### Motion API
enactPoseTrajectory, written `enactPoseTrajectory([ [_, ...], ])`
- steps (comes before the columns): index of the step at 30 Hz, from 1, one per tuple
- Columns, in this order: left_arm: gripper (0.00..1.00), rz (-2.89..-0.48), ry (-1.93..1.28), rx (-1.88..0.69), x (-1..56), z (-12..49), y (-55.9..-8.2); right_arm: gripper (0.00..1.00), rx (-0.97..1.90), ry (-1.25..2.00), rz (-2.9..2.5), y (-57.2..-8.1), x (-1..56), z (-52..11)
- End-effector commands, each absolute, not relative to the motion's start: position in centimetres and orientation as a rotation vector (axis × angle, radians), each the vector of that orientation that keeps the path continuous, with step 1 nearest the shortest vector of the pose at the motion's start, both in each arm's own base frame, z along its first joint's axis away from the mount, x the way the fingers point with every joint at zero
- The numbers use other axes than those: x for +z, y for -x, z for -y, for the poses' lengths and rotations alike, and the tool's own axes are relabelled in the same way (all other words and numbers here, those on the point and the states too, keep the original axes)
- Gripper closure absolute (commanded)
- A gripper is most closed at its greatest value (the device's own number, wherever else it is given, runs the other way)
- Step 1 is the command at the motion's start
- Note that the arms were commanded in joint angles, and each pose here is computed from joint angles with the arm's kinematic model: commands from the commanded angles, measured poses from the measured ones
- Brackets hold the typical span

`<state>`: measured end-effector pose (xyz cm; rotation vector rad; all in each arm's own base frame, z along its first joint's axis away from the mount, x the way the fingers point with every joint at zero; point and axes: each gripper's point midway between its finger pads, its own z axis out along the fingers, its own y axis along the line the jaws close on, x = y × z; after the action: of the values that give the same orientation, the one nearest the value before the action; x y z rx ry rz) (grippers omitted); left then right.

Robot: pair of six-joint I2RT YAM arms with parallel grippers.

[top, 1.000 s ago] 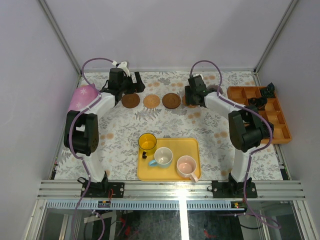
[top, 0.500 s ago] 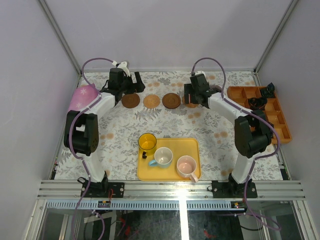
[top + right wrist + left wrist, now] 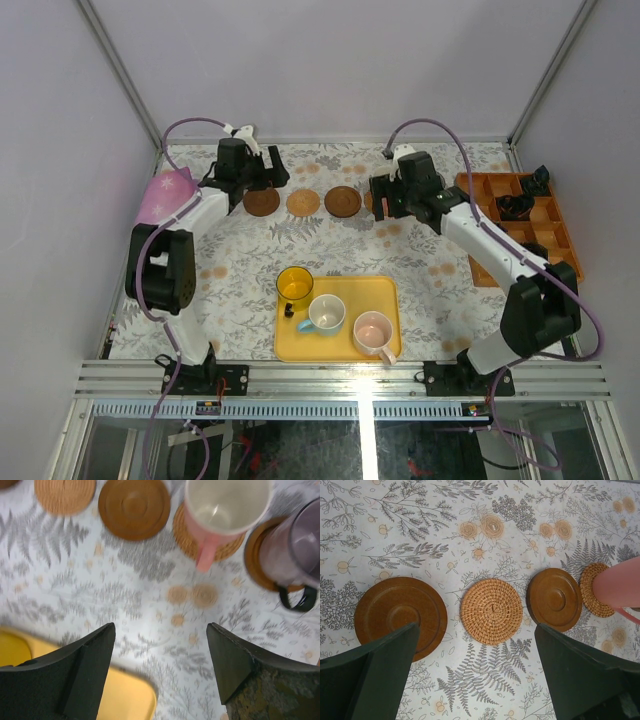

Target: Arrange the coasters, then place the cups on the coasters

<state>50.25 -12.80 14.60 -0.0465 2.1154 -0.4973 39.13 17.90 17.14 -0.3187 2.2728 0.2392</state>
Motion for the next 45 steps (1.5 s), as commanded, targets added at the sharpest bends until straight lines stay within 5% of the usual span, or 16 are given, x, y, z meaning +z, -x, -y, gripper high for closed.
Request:
enactPoseTrajectory([
  [1, 0.00, -2.071, 0.007, -0.499, 16.5, 13.1, -49.6, 0.19, 0.360, 0.528, -2.320, -33.7, 15.9, -18.5],
  [4, 0.00, -2.080, -0.003, -0.501, 16.4, 13.3, -49.1, 0.17, 0.381, 0.595, -2.351, -30.5, 15.0, -17.8],
  [8, 0.00, -2.080, -0.025, -0.509, 16.7, 13.8, -48.6, 0.00, 0.454, 0.655, -2.387, -25.7, 13.9, -17.1],
  [13, 0.00, -2.086, -0.053, -0.524, 16.6, 14.4, -47.9, 0.00, 0.565, 0.706, -2.375, -20.7, 13.5, -17.4],
  [25, 0.00, -2.071, -0.051, -0.525, 17.3, 14.7, -45.7, 0.17, 0.525, 0.939, -2.380, -18.1, 14.2, -19.8],
  [33, 0.00, -2.072, -0.076, -0.496, 17.8, 14.1, -43.6, 0.45, 0.585, 0.690, -2.506, -17.8, 14.7, -20.8],
  [45, 0.00, -2.074, -0.102, -0.491, 17.8, 13.8, -42.0, 0.48, 0.551, 0.668, -2.601, -14.1, 11.3, -21.7],
])
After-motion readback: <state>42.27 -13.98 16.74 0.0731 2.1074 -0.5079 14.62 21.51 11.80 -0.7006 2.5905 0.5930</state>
